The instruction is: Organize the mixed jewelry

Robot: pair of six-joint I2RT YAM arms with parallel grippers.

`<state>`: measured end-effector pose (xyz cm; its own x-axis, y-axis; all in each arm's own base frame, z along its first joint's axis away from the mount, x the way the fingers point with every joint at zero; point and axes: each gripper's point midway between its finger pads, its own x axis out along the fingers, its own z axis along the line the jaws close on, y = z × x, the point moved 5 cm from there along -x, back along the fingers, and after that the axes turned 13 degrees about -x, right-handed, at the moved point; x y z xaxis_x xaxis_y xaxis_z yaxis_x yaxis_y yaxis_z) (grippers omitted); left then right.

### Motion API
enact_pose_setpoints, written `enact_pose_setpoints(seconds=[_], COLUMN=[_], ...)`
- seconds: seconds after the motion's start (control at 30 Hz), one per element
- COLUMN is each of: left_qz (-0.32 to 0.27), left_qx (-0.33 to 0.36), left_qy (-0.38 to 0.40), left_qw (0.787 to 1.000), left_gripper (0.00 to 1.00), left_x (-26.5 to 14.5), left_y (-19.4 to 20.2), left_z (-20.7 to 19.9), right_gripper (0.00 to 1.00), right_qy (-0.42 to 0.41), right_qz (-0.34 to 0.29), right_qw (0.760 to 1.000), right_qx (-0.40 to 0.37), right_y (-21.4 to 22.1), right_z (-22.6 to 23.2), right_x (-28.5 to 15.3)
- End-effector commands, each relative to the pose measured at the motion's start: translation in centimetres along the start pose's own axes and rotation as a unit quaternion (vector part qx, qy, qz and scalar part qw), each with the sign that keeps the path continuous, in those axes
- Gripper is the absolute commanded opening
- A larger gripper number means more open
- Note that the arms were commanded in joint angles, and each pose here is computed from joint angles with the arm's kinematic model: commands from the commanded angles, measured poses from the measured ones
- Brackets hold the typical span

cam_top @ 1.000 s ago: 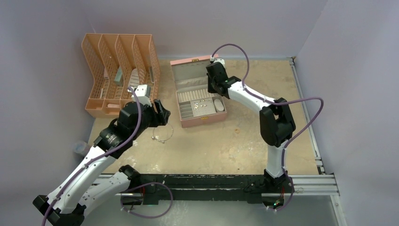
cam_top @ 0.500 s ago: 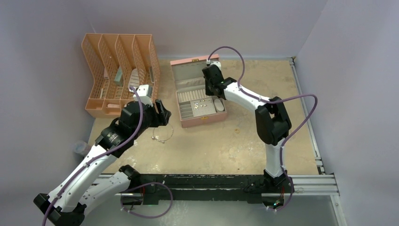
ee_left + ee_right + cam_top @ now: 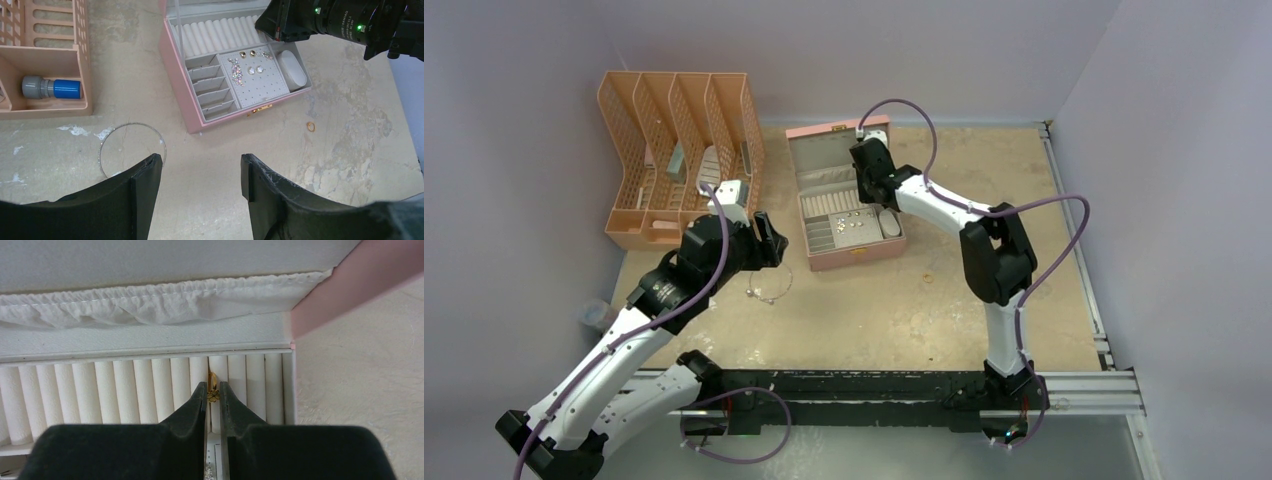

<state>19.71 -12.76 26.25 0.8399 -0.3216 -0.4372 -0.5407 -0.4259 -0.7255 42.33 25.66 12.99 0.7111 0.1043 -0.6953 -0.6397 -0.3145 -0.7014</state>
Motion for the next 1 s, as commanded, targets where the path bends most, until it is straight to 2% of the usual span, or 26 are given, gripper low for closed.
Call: enact_pose_setpoints(seconds=[0.0,0.17,0.33,0.63,0.77,0.87,0.97], left_qz=[-0.008,-0.007,-0.008,-0.009,-0.008,-0.008,-0.008], left_qx=[0.008,0.007,0.008,0.007,0.007,0.007,0.007], left_qy=[0.008,0.007,0.007,0.008,0.008,0.007,0.007], left_qw=[1.000,1.000,1.000,1.000,1.000,1.000,1.000], left_gripper=[0.59,0.59,0.59,0.59,0.59,0.58,0.58], left_x=[0.1,0.1,0.1,0.0,0.0,0.0,0.0], left_y=[-0.4,-0.4,-0.4,-0.4,-0.4,-0.4,-0.3], left_z=[-0.2,-0.2,-0.2,-0.2,-0.1,-0.1,-0.1], right_gripper=[0.11,0.13,0.20,0.19,0.20,0.28,0.30], right_qy=[0.005,0.001,-0.012,-0.017,-0.006,-0.006,-0.007], right_qz=[-0.038,-0.035,-0.013,0.008,-0.009,-0.033,-0.051], right_qw=[0.999,0.999,0.999,0.999,1.000,0.999,0.999], right_qx=[-0.022,-0.036,-0.030,-0.029,-0.012,0.002,0.010], right_y=[-2.0,-1.4,-0.5,0.9,-0.3,-1.8,-2.9], right_z=[-0.3,-0.2,0.3,0.6,0.2,-0.1,-0.2], right_x=[-0.5,-0.1,0.5,0.9,0.2,-1.0,-1.9])
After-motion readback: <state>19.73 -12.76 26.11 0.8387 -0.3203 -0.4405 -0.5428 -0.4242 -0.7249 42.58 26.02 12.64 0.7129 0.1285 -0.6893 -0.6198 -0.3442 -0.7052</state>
